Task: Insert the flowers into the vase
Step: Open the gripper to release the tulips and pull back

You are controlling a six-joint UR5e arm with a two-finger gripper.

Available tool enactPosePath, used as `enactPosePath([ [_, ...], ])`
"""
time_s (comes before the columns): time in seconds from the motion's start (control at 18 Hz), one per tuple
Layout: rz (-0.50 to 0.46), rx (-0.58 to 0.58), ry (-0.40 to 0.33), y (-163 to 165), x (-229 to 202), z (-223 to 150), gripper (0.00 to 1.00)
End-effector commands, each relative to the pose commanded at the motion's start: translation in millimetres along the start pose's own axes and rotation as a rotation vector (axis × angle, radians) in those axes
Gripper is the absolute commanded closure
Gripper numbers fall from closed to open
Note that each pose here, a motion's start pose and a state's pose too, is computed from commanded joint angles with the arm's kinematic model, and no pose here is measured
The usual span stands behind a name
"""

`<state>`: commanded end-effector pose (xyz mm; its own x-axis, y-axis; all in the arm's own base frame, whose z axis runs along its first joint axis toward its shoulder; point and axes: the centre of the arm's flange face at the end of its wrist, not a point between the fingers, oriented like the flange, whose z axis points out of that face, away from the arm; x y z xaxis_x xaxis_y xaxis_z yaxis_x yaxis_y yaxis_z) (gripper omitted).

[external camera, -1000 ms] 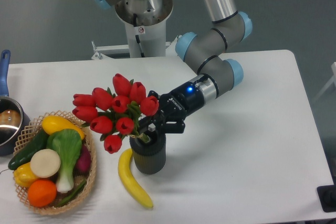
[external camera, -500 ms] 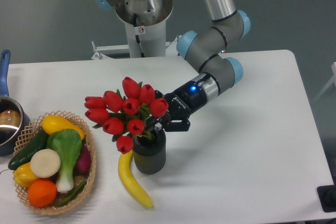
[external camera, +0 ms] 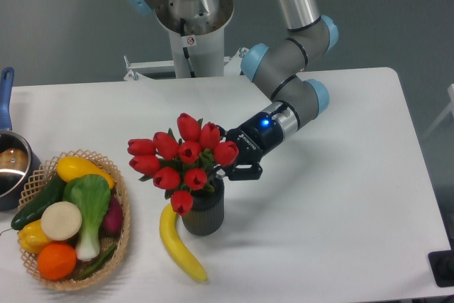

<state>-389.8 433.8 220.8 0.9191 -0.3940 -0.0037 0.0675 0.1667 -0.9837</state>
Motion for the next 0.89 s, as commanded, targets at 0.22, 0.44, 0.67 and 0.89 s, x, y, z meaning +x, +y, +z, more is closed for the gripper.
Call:
enactPosePath([
  [0.22,0.004,0.000,-0.005,6,0,-3,0.80],
  [0.44,0.001,-0.001,-0.012,7,0,-6,0.78],
  [0.67,-0.003,-0.001,-0.021,8,0,-11,0.76],
  [0.89,-0.007,-0.001,-0.029,9,0,-15,0.74],
])
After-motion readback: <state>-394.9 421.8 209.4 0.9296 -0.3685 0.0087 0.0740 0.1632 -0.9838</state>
